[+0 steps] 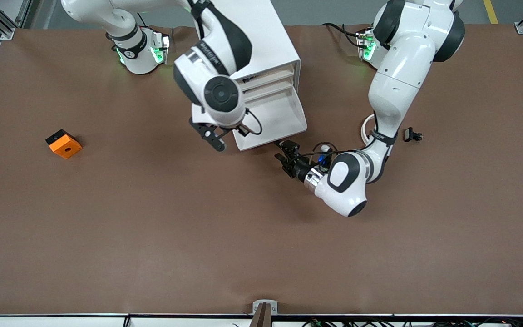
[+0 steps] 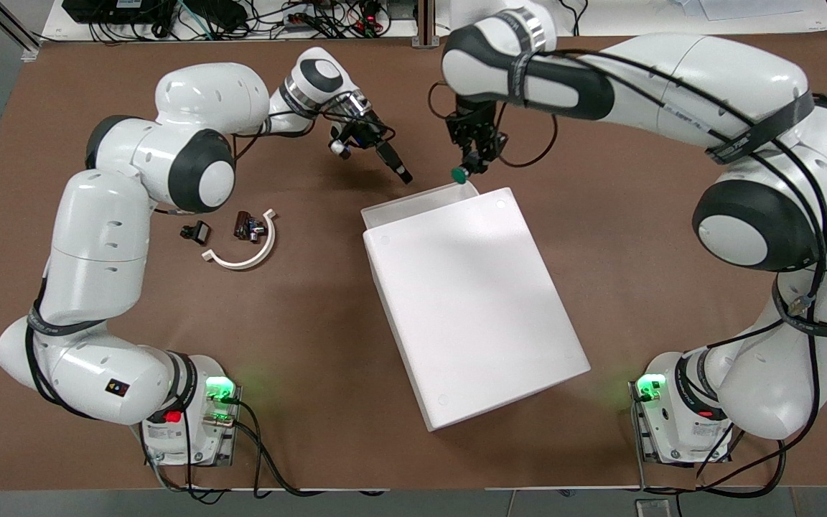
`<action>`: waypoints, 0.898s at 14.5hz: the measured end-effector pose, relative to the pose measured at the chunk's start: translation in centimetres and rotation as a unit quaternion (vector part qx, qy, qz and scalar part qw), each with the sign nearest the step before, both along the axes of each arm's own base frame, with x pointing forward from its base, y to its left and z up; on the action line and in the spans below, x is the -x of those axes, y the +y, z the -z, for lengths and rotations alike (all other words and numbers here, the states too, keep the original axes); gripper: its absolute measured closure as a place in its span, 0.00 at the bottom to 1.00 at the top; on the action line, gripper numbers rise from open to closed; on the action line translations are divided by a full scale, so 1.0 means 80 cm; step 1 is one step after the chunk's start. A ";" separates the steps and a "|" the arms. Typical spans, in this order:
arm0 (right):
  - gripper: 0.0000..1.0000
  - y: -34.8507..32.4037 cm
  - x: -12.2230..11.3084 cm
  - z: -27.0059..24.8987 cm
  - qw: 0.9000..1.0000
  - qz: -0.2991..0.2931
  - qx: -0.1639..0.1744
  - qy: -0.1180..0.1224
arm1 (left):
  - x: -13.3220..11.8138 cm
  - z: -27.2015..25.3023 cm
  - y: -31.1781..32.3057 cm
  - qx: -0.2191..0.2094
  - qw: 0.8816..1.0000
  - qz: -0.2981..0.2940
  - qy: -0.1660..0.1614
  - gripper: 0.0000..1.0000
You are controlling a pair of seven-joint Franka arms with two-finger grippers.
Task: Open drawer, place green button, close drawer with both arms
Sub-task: 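Lower the button into the drawer with the right gripper while the left gripper withdraws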
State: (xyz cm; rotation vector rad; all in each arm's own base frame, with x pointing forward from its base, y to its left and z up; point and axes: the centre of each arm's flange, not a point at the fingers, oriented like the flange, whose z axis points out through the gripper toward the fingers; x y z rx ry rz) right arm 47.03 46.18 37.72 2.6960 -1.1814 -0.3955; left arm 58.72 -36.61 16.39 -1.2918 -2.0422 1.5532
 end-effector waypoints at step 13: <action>0.43 0.080 0.058 0.122 0.999 0.032 0.038 -0.004 | -0.128 -0.119 0.181 0.020 0.982 -0.035 -0.184 0.00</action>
